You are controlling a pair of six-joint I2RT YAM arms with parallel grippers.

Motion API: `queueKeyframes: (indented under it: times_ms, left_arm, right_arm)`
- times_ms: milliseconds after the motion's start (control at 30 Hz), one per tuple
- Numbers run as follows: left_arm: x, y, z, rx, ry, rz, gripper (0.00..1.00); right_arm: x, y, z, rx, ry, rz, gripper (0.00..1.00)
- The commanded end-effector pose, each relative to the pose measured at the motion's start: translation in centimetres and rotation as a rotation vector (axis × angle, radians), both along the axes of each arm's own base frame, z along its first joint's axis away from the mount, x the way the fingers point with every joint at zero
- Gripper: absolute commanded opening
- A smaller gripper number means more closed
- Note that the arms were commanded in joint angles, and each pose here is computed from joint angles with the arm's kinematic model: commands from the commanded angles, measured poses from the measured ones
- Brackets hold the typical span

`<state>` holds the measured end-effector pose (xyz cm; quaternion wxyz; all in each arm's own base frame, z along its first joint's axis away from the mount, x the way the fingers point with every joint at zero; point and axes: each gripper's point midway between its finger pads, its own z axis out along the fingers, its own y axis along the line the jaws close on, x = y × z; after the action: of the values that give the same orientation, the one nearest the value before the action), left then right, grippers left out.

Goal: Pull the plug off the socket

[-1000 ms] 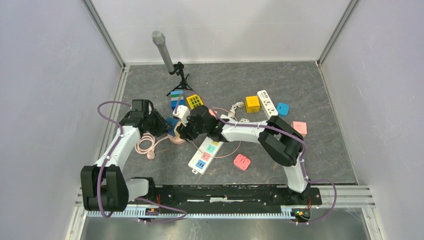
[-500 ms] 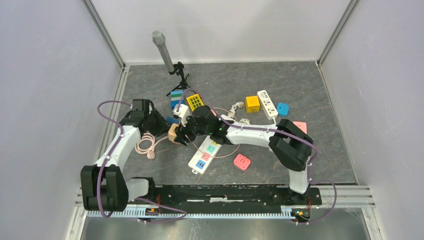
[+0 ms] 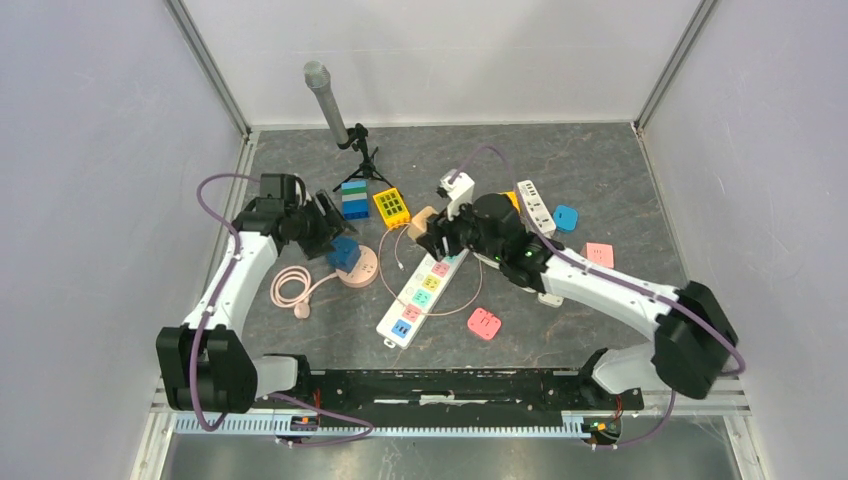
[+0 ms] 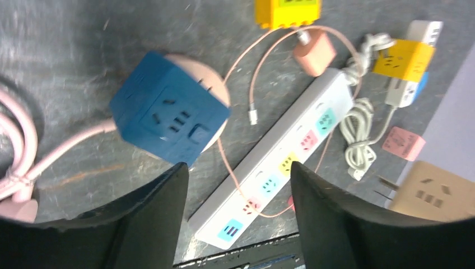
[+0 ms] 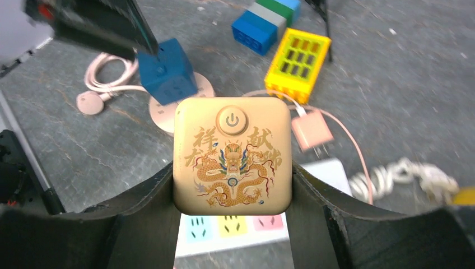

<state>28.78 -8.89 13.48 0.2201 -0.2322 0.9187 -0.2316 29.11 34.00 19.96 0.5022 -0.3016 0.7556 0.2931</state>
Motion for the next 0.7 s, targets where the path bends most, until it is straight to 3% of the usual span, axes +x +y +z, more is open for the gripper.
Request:
queueKeyframes:
  times_ms: [0, 100, 133, 333, 467, 667]
  left_arm:
    - [1.4, -0.5, 4.1, 0.023, -0.142, -0.114, 0.80]
    - [1.8, 0.8, 4.2, 0.100, -0.162, -0.096, 0.98]
    - [1.9, 1.1, 4.1, 0.120, -0.163, -0.093, 1.00]
    - [2.5, 2.4, 2.7, 0.202, -0.136, -0.089, 1.00]
    - [2.9, 3.0, 1.6, 0.232, -0.104, -0.081, 1.00]
    - [2.6, 3.3, -0.1, 0.237, -0.034, -0.039, 1.00]
  right_arm:
    - [-0.4, -5.9, -2.7, -0.099, 0.100, -0.208, 0.00]
    - [-1.4, -9.1, -5.1, -0.159, 0.208, -0.325, 0.00]
    - [-1.9, -9.9, -5.8, -0.175, 0.242, -0.351, 0.00]
    - [-5.1, -15.3, -10.2, -0.322, 0.422, -0.493, 0.06]
    - [-6.0, -17.1, -11.5, -0.409, 0.438, -0.502, 0.08]
    - [-6.5, -17.6, -12.7, -0.508, 0.440, -0.434, 0.32]
